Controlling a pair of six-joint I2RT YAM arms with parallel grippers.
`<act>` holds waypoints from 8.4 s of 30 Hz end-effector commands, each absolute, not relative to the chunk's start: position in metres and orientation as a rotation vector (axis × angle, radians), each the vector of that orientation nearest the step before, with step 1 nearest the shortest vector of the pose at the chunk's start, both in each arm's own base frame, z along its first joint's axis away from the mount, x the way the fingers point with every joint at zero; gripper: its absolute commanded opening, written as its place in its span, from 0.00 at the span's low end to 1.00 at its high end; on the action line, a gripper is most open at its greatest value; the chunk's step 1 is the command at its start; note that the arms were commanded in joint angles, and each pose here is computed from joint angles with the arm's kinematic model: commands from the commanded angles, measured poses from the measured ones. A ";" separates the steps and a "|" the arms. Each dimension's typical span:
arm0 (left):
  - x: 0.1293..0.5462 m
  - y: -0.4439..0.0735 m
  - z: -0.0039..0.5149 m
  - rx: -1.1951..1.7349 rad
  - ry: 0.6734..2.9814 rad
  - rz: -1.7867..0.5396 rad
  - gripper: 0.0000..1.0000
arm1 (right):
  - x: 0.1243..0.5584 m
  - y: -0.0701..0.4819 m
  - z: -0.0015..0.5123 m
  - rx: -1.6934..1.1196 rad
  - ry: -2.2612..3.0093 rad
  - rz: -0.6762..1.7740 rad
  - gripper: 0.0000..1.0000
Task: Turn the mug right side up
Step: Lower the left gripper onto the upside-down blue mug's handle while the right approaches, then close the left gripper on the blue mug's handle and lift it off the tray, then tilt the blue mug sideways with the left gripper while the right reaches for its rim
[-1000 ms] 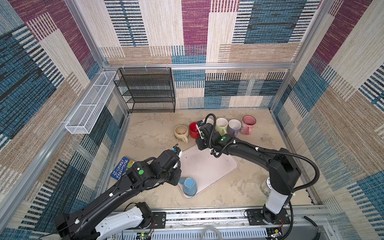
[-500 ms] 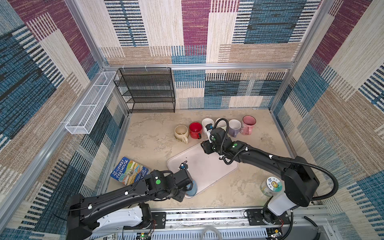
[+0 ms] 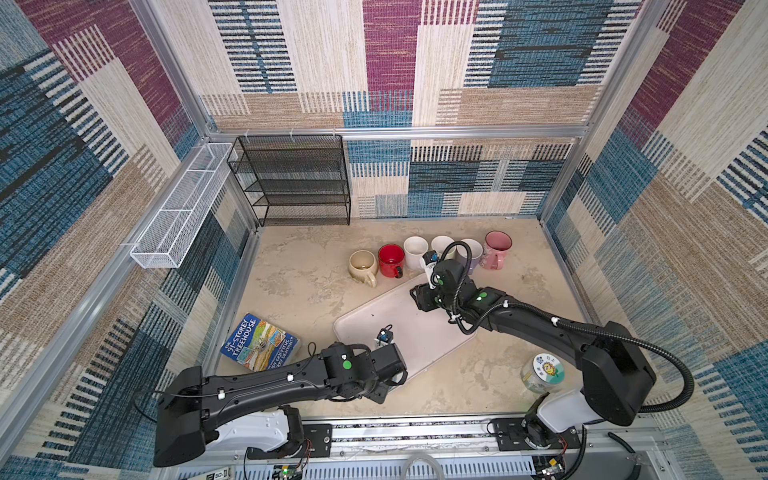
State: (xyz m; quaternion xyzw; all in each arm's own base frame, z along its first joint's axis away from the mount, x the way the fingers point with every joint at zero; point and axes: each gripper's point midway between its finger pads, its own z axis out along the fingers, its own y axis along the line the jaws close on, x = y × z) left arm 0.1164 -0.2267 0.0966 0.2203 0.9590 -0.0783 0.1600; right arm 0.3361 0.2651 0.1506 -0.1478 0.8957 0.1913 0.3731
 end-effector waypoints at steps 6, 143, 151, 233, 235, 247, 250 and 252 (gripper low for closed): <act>0.153 -0.261 0.094 0.555 2.663 -0.324 0.46 | 0.324 0.244 0.157 -0.300 2.274 0.552 0.59; 0.287 -0.345 0.077 0.627 2.622 -0.026 0.28 | 0.297 0.144 0.110 0.065 2.311 0.659 0.67; 0.290 -0.344 0.075 0.629 2.624 -0.010 0.17 | 0.297 0.144 0.110 0.064 2.310 0.661 0.67; 0.309 -0.296 0.304 0.261 1.792 -1.549 0.00 | 0.299 0.256 0.272 -0.358 1.670 1.667 0.50; 0.310 -0.297 0.301 0.263 1.797 -1.549 0.00 | 0.301 0.260 0.271 -0.362 1.675 1.676 0.48; 0.314 -0.302 0.305 0.274 1.747 -1.592 0.00 | 0.308 0.277 0.278 -0.384 1.653 1.720 0.47; 0.314 -0.303 0.304 0.274 1.743 -1.603 0.00 | 0.310 0.278 0.280 -0.385 1.643 1.734 0.40; 0.314 -0.304 0.303 0.276 1.741 -1.614 0.00 | 0.311 0.280 0.282 -0.386 1.637 1.746 0.35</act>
